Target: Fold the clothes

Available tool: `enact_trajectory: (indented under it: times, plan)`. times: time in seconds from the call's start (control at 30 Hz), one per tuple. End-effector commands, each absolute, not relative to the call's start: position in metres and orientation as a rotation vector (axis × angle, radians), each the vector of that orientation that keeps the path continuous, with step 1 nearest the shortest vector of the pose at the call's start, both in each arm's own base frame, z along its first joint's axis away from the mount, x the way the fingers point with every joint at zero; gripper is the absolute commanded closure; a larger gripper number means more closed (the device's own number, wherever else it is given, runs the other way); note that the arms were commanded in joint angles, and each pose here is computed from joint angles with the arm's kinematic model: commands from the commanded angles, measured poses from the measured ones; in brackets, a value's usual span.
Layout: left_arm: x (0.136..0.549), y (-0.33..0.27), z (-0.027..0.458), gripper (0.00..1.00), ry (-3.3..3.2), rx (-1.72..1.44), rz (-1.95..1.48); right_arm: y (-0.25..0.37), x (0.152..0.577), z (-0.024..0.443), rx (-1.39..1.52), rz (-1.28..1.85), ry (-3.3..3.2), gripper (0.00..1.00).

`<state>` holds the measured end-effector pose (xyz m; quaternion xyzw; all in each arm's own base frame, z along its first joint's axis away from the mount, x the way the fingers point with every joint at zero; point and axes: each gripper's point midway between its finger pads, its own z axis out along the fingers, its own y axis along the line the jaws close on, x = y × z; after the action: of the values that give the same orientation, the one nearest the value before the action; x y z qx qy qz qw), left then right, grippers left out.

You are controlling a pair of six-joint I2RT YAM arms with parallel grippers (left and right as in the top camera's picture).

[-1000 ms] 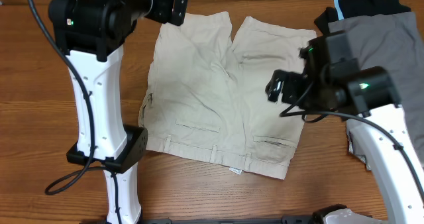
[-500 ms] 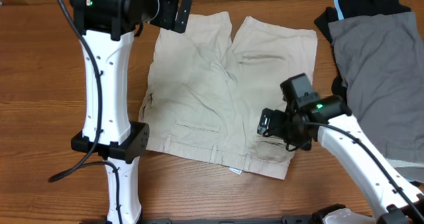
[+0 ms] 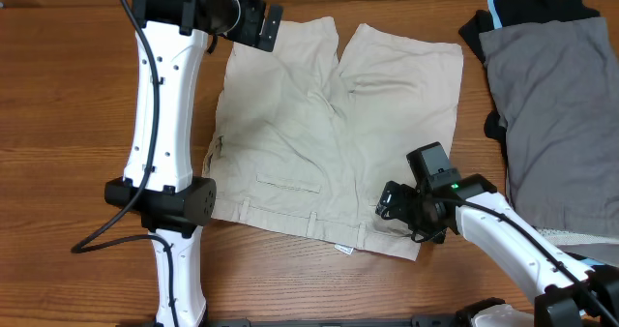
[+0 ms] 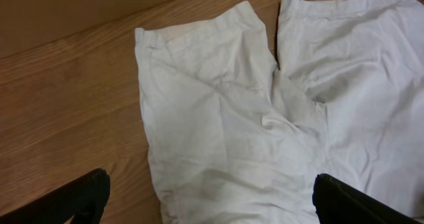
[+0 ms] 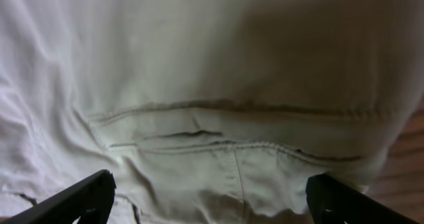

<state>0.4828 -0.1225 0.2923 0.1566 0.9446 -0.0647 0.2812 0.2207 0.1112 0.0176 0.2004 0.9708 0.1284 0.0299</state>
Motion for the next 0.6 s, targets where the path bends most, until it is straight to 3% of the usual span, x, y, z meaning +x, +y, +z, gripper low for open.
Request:
enact_trajectory:
  times: [0.0,0.57]
  plan:
    - [0.488,-0.121,0.282,0.00,2.546,0.441,-0.159,0.114,0.223,0.016,0.642,0.422,2.968,0.09]
    - [0.491,-0.120,0.279,0.00,2.541,0.447,-0.156,0.031,0.229,0.001,1.042,0.234,2.895,0.12]
